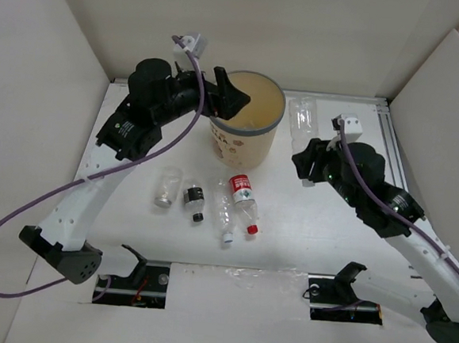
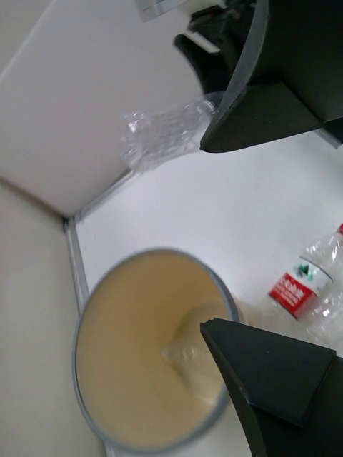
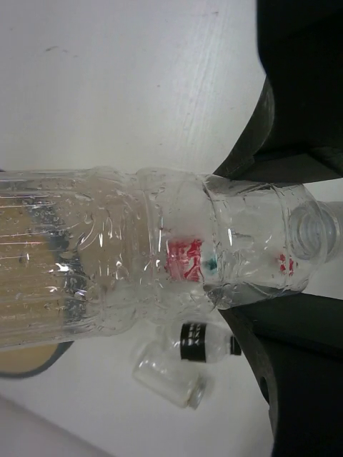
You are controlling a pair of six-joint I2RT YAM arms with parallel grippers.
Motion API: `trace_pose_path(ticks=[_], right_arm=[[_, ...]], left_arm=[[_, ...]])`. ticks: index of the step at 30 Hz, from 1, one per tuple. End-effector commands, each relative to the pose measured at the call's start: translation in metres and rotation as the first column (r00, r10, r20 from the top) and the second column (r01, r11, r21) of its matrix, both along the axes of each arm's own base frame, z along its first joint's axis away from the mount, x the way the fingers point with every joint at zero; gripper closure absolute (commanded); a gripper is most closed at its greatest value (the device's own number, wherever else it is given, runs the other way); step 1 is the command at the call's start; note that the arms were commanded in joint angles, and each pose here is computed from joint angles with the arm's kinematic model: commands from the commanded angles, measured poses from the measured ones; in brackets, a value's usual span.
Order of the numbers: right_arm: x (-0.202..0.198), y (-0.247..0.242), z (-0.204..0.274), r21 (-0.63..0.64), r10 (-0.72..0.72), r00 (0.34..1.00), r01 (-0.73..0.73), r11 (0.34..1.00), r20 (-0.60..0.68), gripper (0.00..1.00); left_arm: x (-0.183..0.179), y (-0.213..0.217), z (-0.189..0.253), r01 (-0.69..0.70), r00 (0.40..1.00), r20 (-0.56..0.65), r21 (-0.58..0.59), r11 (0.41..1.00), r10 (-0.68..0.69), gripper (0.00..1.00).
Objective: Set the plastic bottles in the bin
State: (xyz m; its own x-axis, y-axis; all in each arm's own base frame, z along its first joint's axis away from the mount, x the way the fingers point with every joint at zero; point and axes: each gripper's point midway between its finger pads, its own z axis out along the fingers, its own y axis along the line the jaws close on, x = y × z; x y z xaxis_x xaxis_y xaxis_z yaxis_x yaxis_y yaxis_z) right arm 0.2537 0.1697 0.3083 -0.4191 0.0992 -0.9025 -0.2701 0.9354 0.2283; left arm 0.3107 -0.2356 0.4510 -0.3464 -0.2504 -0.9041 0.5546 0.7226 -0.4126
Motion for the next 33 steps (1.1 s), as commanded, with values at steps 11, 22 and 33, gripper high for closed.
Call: trace_pose_path(ticks=[11, 22, 33], right_arm=[[0.0, 0.07, 0.127, 0.167, 0.255, 0.918, -0.315, 0.934, 0.303, 0.76], [-0.019, 0.097, 0.146, 0.206, 0.385, 0.836, -0.487, 0.849, 0.391, 0.69], [0.021, 0.071, 0.028, 0.039, 0.21, 0.97, -0.216, 0.976, 0.122, 0.0]], left_arm=[[-0.052, -0.113, 0.043, 0.5, 0.862, 0.179, -0.132, 0.856, -0.475, 0.01], [-0.021, -0.108, 0.04, 0.395, 0.914, 0.17, -0.161, 0.904, -0.369, 0.01], [0.106, -0.056, 0.025, -0.061, 0.979, 0.19, -0.06, 0.996, 0.071, 0.86]])
